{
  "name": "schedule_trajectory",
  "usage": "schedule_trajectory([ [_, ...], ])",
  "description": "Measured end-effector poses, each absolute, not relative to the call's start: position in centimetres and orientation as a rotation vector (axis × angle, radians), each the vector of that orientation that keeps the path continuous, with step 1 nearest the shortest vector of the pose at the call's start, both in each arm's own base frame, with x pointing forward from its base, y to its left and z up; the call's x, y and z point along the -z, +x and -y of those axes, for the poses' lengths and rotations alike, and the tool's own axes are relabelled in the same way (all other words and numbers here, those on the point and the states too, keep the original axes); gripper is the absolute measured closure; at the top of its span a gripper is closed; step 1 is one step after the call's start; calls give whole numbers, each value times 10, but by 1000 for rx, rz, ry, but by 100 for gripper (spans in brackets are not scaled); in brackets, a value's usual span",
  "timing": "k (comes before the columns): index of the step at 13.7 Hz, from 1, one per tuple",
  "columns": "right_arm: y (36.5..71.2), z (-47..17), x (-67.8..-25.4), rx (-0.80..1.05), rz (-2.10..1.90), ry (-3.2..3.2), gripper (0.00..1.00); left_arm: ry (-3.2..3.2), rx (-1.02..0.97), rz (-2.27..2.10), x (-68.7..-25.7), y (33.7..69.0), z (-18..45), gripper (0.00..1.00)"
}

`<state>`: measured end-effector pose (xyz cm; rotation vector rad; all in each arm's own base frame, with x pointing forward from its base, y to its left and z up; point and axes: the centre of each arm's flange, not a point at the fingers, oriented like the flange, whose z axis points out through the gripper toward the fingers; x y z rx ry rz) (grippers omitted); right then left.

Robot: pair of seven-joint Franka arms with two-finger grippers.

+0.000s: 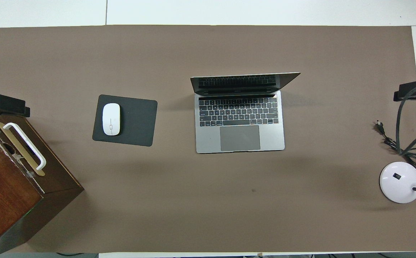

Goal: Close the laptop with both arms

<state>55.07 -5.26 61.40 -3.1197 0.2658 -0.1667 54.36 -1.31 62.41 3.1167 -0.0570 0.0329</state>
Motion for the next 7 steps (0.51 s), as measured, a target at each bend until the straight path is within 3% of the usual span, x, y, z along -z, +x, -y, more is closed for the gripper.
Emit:
schedule_trajectory([
  [7,550,53,-611,157,-266,-3120,0,3117,-33,55,-624,544,12,0],
])
